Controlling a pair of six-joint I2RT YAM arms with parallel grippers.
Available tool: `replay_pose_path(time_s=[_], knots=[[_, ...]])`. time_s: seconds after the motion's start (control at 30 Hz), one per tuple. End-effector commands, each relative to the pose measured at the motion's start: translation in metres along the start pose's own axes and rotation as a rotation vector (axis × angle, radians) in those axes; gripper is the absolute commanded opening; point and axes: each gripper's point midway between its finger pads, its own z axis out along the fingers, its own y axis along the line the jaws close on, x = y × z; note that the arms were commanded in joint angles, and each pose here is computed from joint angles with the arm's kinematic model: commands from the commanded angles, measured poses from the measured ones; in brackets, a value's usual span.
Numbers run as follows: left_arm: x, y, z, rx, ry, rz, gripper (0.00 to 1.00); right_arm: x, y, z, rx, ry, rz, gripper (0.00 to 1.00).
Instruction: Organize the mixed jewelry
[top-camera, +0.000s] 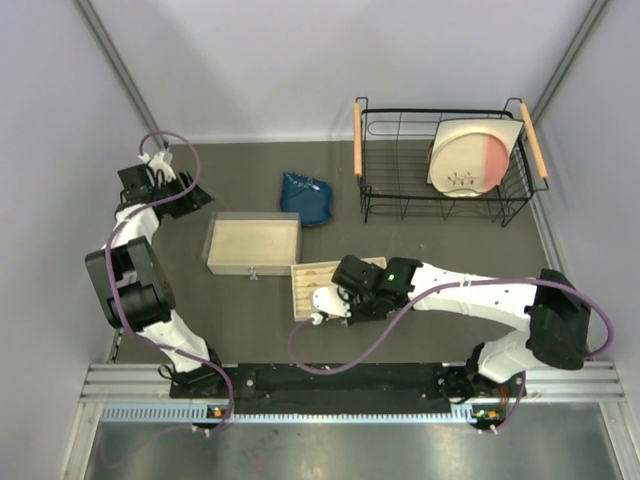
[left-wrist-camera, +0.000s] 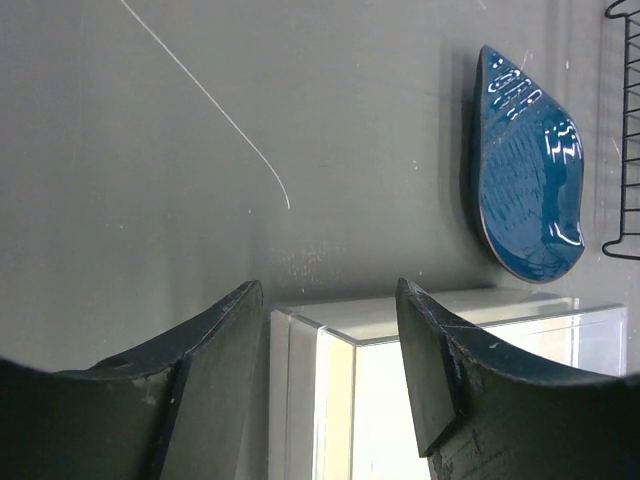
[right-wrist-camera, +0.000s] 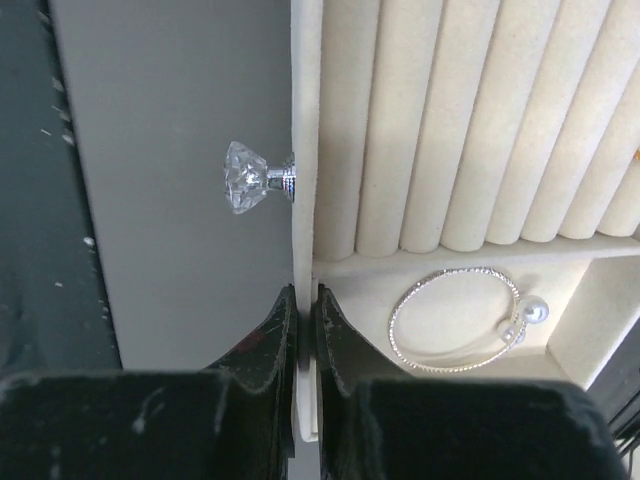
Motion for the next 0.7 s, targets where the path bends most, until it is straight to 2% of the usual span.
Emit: replay_pose_path(time_s=[0.0,0.33,0.5,0.67], knots=[[0.017,-0.004,0.011,0.012,0.042,-0.029,0.61,-0.042,0.004,-0.019,0.012,-0.077,-0.035,0.0],[0.05,-0.031,0.028,0.044,0.122,-0.047,0.57,-0.092,0.015,-0.012,-0.05,-0.123,-0.038,0.0],[0.075,-0.041,0.027,0.059,0.144,-0.069,0.56,-0.104,0.023,-0.002,-0.063,-0.109,-0.042,0.0],[0.081,-0.057,0.028,0.075,0.153,-0.044,0.55,-0.116,0.021,0.001,-0.043,-0.106,-0.039,0.0]])
